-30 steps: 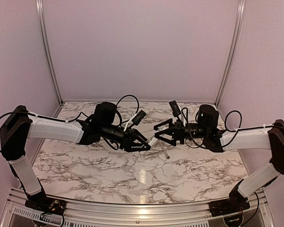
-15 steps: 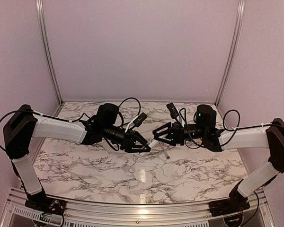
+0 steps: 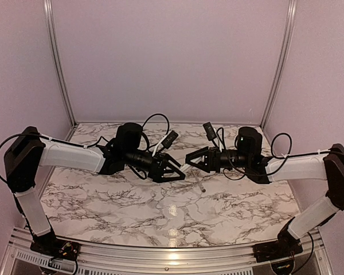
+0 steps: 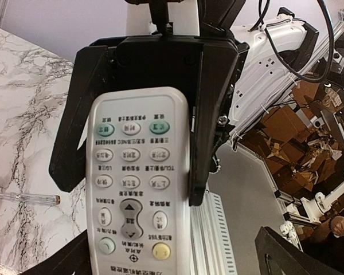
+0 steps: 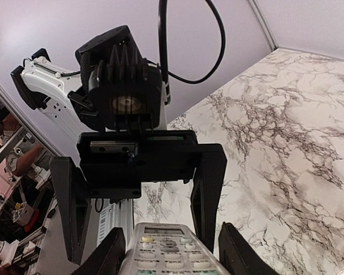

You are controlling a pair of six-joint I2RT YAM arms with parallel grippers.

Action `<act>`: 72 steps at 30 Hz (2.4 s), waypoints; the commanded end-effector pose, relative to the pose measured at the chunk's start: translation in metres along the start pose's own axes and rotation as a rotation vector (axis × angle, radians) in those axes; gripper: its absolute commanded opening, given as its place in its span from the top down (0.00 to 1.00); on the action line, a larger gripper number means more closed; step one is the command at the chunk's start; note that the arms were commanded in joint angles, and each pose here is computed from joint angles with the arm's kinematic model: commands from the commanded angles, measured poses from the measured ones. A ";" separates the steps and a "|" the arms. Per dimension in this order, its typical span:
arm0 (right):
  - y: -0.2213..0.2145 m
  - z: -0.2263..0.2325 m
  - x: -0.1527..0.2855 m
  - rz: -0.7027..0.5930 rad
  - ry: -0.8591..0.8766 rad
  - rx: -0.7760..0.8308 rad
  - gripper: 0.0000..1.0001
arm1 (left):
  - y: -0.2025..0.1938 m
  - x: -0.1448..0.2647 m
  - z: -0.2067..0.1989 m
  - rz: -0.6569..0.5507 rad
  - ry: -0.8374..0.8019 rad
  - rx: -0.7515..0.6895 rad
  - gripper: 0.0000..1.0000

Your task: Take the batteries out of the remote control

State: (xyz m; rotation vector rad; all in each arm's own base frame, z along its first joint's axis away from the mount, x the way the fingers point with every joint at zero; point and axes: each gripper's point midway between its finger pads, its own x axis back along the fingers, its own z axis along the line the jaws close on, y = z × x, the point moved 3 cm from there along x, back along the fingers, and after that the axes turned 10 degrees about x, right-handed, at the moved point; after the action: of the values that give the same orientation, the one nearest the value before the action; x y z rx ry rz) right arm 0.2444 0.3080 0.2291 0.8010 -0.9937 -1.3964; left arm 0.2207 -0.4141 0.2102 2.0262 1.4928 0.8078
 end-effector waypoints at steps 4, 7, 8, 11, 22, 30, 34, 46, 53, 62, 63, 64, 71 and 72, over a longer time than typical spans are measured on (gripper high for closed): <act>0.021 0.000 0.010 -0.071 -0.122 -0.038 1.00 | 0.019 0.017 0.003 -0.112 0.151 -0.099 0.01; 0.024 -0.001 0.015 -0.097 -0.157 -0.067 1.00 | 0.024 0.027 0.011 -0.153 0.277 -0.135 0.01; 0.025 -0.001 0.016 -0.106 -0.166 -0.079 1.00 | 0.025 0.032 0.013 -0.166 0.322 -0.151 0.01; 0.026 -0.005 0.019 -0.137 -0.193 -0.124 1.00 | 0.030 0.051 0.009 -0.215 0.436 -0.230 0.01; 0.033 -0.021 0.024 -0.251 -0.271 -0.244 1.00 | 0.031 0.116 -0.003 -0.480 0.720 -0.477 0.01; 0.040 -0.026 0.015 -0.308 -0.214 -0.324 1.00 | 0.006 0.113 -0.009 -0.499 0.640 -0.702 0.01; 0.046 -0.026 0.009 -0.312 -0.172 -0.369 1.00 | -0.002 0.099 -0.006 -0.436 0.574 -0.759 0.09; 0.041 -0.022 -0.003 -0.331 0.006 -0.508 1.00 | 0.007 0.077 -0.007 -0.441 0.449 -0.824 0.20; 0.036 -0.020 -0.006 -0.338 0.084 -0.554 1.00 | 0.019 0.068 -0.004 -0.477 0.404 -0.787 0.31; 0.038 -0.021 -0.006 -0.358 0.101 -0.575 1.00 | 0.022 0.057 0.002 -0.486 0.349 -0.764 0.41; 0.038 -0.021 -0.006 -0.358 0.104 -0.577 1.00 | 0.024 0.055 0.001 -0.487 0.344 -0.764 0.41; 0.037 -0.022 -0.006 -0.358 0.107 -0.581 1.00 | 0.024 0.054 0.001 -0.485 0.335 -0.761 0.42; 0.036 -0.021 -0.009 -0.357 0.141 -0.592 1.00 | 0.026 0.047 0.002 -0.477 0.321 -0.768 0.47; 0.035 -0.022 -0.009 -0.357 0.144 -0.594 1.00 | 0.026 0.046 0.002 -0.475 0.322 -0.769 0.47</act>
State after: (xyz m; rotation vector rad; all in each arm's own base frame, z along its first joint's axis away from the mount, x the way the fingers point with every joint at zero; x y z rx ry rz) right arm 0.2820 0.3129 0.2273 0.4954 -0.3171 -1.8196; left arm 0.2507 -0.3701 0.2278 0.9881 1.4500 1.3052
